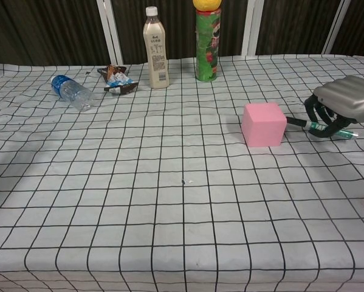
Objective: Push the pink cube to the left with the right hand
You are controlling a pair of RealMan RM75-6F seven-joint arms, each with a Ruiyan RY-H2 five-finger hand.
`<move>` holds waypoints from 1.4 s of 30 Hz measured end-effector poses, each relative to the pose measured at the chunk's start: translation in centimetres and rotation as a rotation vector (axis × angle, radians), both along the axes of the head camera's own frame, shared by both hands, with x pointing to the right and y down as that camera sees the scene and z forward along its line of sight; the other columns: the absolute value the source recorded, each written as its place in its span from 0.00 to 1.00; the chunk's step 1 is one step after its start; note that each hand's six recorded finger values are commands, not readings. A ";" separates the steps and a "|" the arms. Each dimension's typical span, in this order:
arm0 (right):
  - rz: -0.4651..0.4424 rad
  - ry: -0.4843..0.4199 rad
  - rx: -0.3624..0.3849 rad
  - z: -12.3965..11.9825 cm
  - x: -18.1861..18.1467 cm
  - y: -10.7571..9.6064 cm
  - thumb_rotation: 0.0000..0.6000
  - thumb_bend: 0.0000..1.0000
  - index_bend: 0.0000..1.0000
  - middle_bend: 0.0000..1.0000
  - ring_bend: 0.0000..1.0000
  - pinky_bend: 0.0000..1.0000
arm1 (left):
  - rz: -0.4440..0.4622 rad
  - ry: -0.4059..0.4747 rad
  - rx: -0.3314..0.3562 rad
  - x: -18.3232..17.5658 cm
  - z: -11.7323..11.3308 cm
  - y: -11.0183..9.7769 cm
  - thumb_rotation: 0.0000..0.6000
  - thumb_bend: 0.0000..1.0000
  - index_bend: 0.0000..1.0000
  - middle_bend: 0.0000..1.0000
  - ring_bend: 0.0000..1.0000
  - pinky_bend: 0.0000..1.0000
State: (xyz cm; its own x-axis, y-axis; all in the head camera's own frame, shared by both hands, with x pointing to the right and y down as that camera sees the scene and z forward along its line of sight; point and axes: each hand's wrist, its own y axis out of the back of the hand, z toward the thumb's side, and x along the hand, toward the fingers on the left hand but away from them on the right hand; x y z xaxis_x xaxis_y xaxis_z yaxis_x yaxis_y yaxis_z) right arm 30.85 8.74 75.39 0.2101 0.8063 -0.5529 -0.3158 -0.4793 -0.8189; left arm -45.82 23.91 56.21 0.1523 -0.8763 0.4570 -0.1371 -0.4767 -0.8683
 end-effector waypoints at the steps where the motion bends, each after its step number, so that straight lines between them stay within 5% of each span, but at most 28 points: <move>1: -0.001 0.000 0.001 0.0 0.0 0.0 1.00 0.57 1.00 0.78 0.58 0.39 | 0.000 0.000 0.000 0.0 0.0 0.0 1.00 0.40 0.00 0.00 0.00 0.17; 14: -0.182 0.027 0.030 0.1 -5.5 -0.9 1.00 0.57 1.00 0.78 0.58 0.40 | -0.009 0.000 -0.003 -0.2 0.1 -0.2 1.00 0.40 0.00 0.00 0.00 0.17; 25: -0.229 0.005 0.039 0.1 -9.3 -0.9 1.00 0.57 1.00 0.78 0.58 0.40 | -0.012 0.010 -0.002 -0.4 -0.1 -0.3 1.00 0.40 0.00 0.00 0.00 0.17; 42: -0.388 -0.045 0.076 -1.0 -21.8 0.7 1.00 0.57 1.00 0.78 0.58 0.40 | -0.017 0.049 0.033 -1.0 -1.4 0.0 1.00 0.40 0.00 0.00 0.00 0.17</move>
